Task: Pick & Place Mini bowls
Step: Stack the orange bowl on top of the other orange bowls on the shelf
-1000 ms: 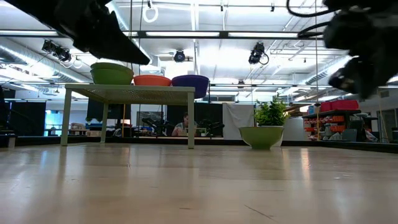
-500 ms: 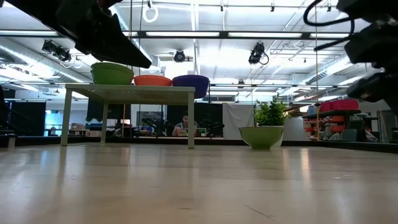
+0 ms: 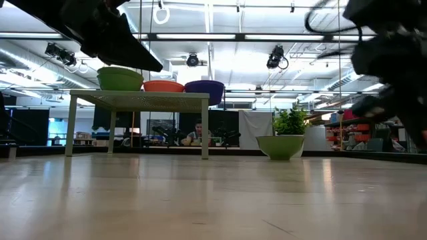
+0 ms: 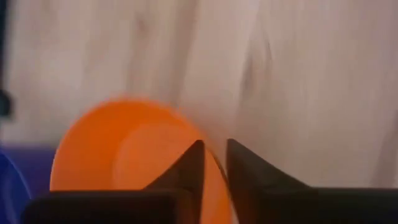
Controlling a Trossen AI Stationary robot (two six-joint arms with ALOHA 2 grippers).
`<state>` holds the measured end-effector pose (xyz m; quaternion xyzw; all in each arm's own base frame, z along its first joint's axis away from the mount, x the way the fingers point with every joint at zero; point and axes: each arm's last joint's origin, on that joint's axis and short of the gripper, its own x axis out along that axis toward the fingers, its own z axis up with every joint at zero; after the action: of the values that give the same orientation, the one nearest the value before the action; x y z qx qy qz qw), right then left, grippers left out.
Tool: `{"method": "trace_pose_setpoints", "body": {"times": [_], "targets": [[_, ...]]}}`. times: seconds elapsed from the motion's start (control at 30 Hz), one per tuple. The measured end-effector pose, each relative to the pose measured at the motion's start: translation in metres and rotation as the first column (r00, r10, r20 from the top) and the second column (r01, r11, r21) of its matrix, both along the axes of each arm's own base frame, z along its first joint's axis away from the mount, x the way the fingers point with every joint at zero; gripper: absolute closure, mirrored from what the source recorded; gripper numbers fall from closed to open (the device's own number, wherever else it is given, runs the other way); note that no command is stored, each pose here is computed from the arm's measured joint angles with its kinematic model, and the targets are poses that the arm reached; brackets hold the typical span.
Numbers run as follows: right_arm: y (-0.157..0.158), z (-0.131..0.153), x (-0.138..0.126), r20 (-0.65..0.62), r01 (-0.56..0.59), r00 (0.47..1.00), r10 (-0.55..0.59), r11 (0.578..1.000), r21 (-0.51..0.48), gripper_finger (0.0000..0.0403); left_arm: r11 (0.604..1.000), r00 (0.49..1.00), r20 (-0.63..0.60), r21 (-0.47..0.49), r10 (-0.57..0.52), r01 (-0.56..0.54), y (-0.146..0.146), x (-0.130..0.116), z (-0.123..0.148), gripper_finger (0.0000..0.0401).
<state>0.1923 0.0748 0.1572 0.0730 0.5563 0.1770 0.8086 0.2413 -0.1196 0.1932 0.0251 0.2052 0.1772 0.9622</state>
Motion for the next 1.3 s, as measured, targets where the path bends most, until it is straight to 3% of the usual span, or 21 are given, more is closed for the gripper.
{"method": "trace_pose_setpoints", "body": {"times": [0.1,0.2,0.33,0.5,0.77,0.9,1.0,1.17,1.3], "targets": [[0.001,0.008,0.016,0.147,0.008,0.989,-0.013,0.999,0.033,0.0391,1.000,1.000,0.011,0.007,-0.007,0.007,0.001,0.002,0.002,0.0389],[-0.002,0.021,0.036,0.265,0.080,0.961,-0.082,0.997,0.020,0.0390,1.000,0.999,0.040,0.006,-0.027,0.027,0.002,0.005,0.006,0.0389],[-0.008,0.027,0.062,0.297,0.172,0.940,-0.169,0.985,0.015,0.0395,0.997,0.995,0.063,0.008,-0.082,0.082,0.002,0.009,0.010,0.0389],[-0.023,0.022,0.100,0.264,0.227,0.939,-0.220,0.974,0.004,0.0397,0.970,0.963,0.110,0.026,-0.245,0.243,0.000,0.016,0.019,0.0381],[-0.051,0.022,0.151,0.291,0.181,0.940,-0.177,0.983,0.015,0.0398,0.910,0.907,0.080,0.031,-0.414,0.413,0.003,0.022,0.017,0.0281],[-0.068,0.032,0.163,0.342,0.204,0.919,-0.197,0.979,0.016,0.0398,0.894,0.893,0.032,0.016,-0.448,0.448,0.003,0.028,0.008,0.0227],[-0.078,0.038,0.167,0.367,0.221,0.906,-0.210,0.975,0.013,0.0398,0.895,0.897,-0.018,0.065,-0.441,0.441,0.001,0.037,0.001,0.0202],[-0.083,0.041,0.168,0.378,0.223,0.901,-0.212,0.975,0.014,0.0398,0.879,0.902,-0.087,0.202,-0.423,0.431,-0.005,0.055,0.004,0.0188],[-0.082,0.041,0.168,0.380,0.201,0.904,-0.195,0.979,0.024,0.0398,0.869,0.874,-0.212,0.151,-0.438,0.472,-0.005,0.065,0.008,0.0191]]}}
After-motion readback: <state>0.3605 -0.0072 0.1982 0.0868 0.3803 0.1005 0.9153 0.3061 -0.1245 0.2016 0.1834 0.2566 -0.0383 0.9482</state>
